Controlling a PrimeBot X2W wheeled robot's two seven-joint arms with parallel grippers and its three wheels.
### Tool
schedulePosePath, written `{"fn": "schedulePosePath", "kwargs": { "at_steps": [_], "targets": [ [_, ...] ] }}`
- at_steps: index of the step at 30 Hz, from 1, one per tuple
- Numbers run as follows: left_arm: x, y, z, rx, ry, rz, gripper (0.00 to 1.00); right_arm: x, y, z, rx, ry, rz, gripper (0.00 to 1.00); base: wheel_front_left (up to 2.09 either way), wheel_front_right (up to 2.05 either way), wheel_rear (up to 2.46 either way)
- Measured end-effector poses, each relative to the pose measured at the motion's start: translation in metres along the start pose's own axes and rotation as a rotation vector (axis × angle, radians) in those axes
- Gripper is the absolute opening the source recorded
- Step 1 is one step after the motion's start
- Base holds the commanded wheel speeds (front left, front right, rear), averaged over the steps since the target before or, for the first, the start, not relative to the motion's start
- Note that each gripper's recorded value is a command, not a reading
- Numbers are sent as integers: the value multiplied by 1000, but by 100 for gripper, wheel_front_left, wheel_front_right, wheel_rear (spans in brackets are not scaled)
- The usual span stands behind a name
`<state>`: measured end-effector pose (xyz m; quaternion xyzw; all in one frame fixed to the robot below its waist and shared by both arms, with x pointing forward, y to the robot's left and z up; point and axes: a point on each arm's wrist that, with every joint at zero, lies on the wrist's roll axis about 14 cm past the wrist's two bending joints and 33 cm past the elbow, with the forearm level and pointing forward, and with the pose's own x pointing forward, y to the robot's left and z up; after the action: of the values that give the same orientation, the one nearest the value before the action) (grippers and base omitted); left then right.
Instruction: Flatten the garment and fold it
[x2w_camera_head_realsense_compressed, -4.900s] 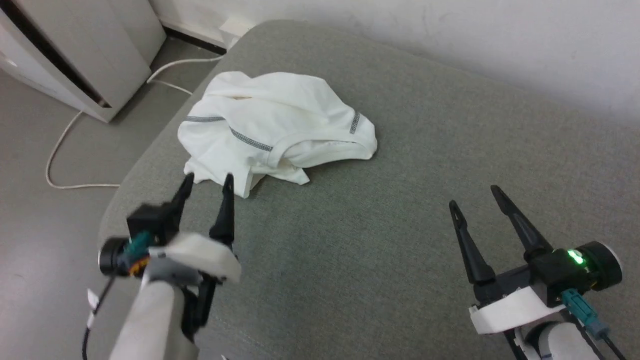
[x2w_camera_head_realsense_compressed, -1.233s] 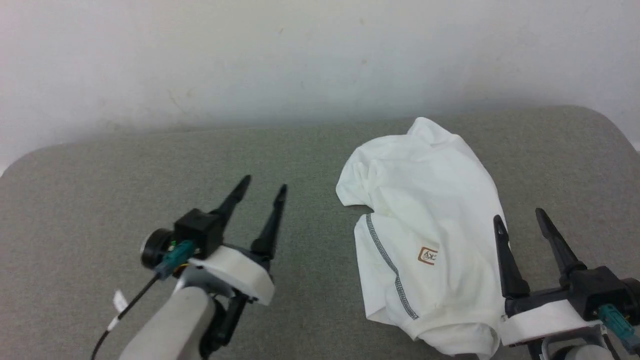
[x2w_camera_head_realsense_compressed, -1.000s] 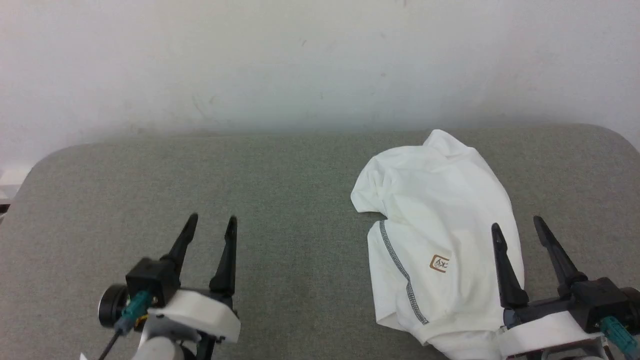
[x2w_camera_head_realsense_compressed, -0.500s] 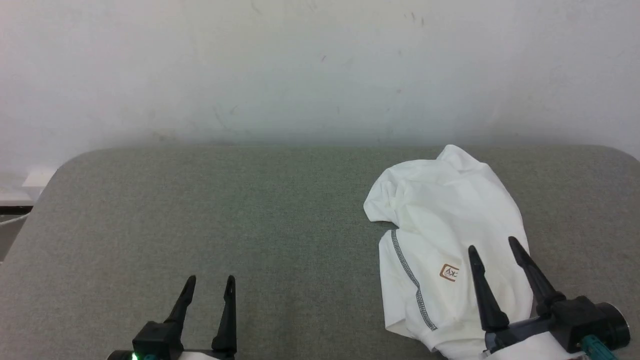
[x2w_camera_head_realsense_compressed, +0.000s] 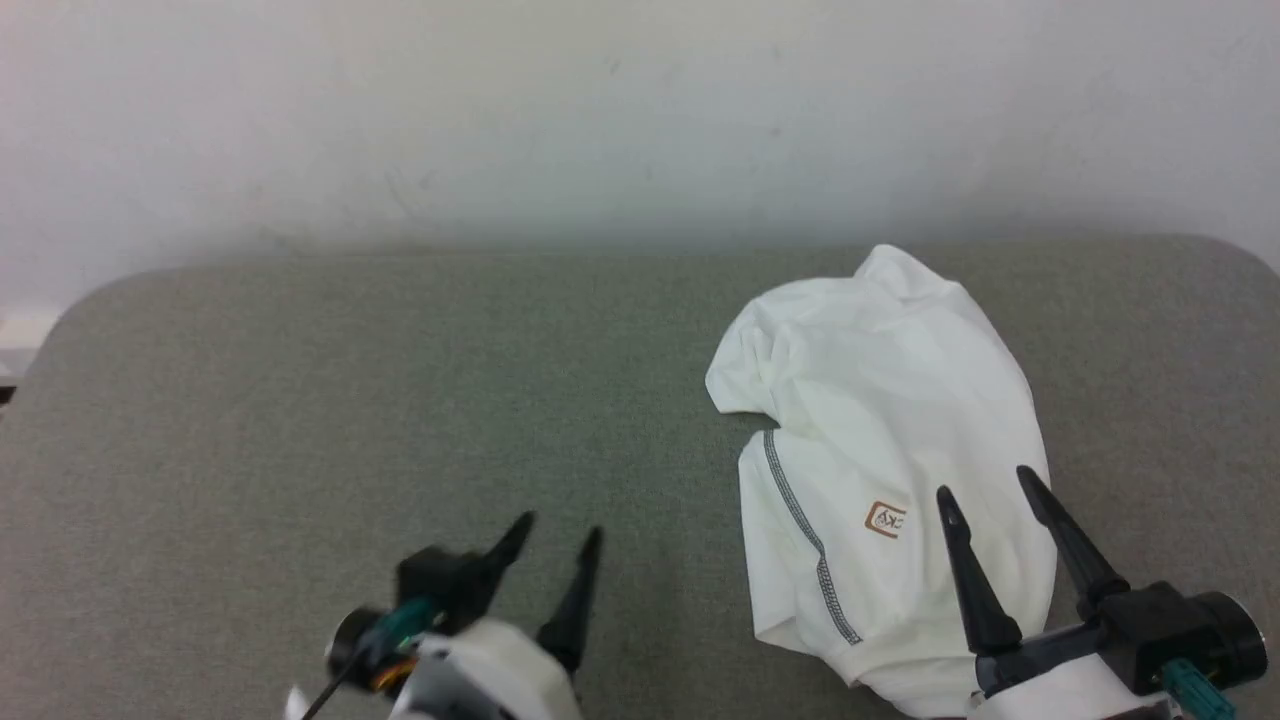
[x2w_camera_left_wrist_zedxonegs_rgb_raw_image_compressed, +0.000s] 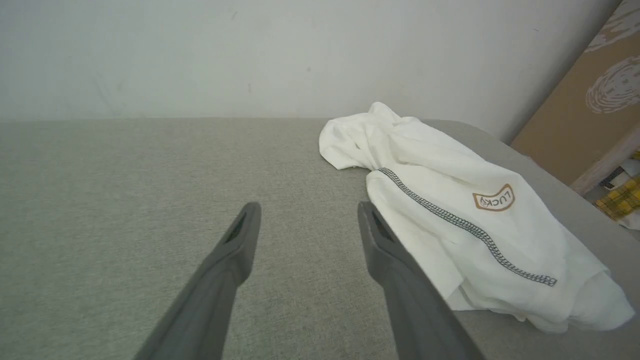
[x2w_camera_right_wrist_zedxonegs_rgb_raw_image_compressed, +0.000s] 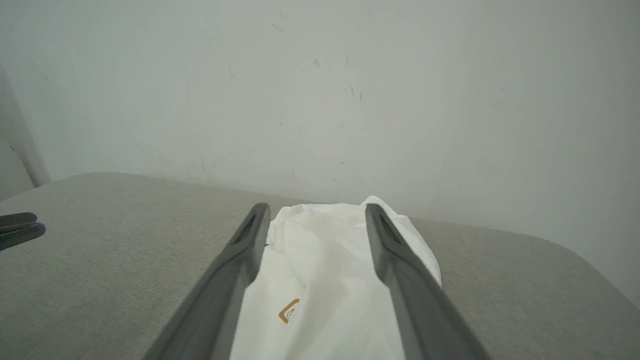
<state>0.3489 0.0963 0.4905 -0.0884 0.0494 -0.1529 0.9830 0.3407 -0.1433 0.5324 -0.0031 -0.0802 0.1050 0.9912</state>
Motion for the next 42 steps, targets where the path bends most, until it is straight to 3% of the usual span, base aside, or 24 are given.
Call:
{"fn": "schedulePosePath", "kwargs": {
  "at_steps": [9, 17, 23, 24, 25, 30, 33, 38, 42],
  "targets": [
    [75, -56, -28, 29, 338, -251, 100, 12, -23, -19, -28, 57, -55, 100, 0, 0, 0],
    [114, -78, -67, 69, 575, -356, 100, 18, -40, -38, -26, 110, -109, 100, 0, 0, 0],
    [127, -76, -103, 94, 699, -354, 100, 18, -51, -50, -28, 147, -147, 100, 0, 0, 0],
    [128, -77, -108, 97, 713, -360, 95, 18, -52, -51, -28, 150, -153, 100, 0, 0, 0],
    [130, -80, -109, 98, 719, -369, 0, 17, -54, -52, -28, 152, -159, 100, 0, 0, 0],
    [134, -87, -107, 69, 664, -400, 0, 13, -64, -51, -37, 154, -196, 100, 0, 0, 0],
    [136, -74, -94, 36, 555, -342, 0, 11, -67, -48, -48, 149, -204, 100, 0, 0, 0],
    [148, -19, -23, 16, 239, -146, 0, 5, -64, -45, -59, 146, -196, 100, 0, 0, 0],
    [126, 36, 26, 39, 73, 27, 0, 7, -55, -43, -56, 136, -166, 100, 0, 0, 0]
  ]
}}
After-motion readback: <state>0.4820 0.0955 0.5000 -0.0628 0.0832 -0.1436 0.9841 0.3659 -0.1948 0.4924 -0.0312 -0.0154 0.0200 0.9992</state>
